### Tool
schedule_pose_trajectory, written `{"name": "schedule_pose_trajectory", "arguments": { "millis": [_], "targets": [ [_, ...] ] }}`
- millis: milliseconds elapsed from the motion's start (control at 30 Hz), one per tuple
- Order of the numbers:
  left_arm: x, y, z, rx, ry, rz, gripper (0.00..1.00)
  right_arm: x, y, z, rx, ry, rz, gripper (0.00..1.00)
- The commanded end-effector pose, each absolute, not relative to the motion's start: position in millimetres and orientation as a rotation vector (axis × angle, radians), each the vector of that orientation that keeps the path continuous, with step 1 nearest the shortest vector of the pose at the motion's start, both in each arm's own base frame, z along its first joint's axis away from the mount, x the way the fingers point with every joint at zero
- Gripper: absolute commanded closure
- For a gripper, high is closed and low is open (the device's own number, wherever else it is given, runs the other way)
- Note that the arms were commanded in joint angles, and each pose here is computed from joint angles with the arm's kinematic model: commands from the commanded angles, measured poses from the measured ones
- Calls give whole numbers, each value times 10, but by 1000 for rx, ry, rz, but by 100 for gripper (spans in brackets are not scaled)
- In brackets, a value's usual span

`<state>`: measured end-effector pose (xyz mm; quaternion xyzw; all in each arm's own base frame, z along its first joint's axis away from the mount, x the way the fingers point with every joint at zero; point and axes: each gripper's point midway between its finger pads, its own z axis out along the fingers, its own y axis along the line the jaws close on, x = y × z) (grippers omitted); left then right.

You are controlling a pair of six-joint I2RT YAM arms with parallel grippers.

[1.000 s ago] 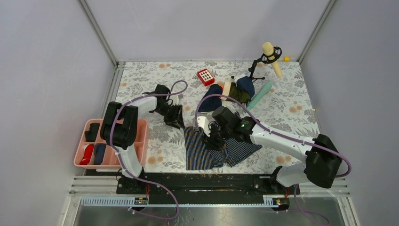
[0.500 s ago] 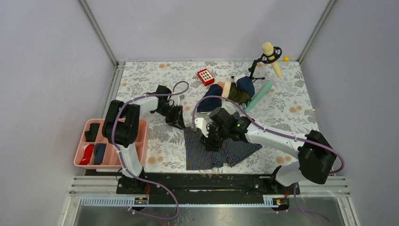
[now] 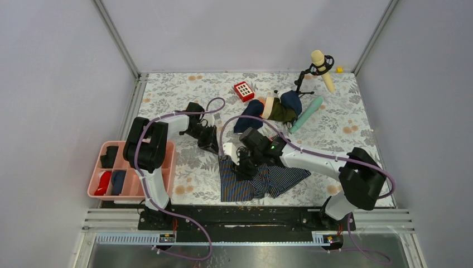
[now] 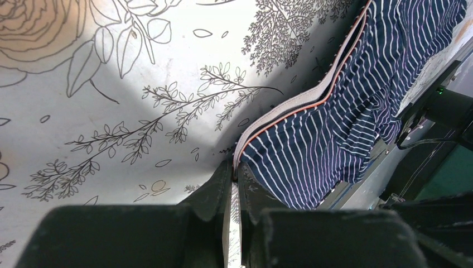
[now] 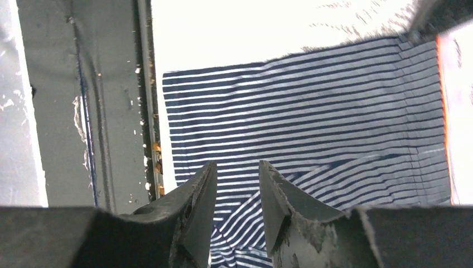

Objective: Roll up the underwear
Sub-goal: Fold the underwear at the center of the board.

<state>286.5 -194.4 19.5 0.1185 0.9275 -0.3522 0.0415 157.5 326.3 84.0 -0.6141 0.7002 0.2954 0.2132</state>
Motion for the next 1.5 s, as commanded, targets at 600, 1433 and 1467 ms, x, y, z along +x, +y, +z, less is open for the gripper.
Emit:
{"name": "schedule_pose_trajectory", "arguments": {
  "millis": [600, 1433, 1467],
  "targets": [
    [3010, -1972, 288, 428, 2779, -1061, 100, 844, 4109, 389, -2233, 1299, 950, 58],
    [3047, -1966, 286, 402, 2797, -1072, 100, 853, 4237, 113, -2265, 1343, 931, 65],
    [3050, -1961, 289, 400, 2796, -1072, 100, 857, 4243, 95, -2264, 1353, 926, 67]
  ]
}}
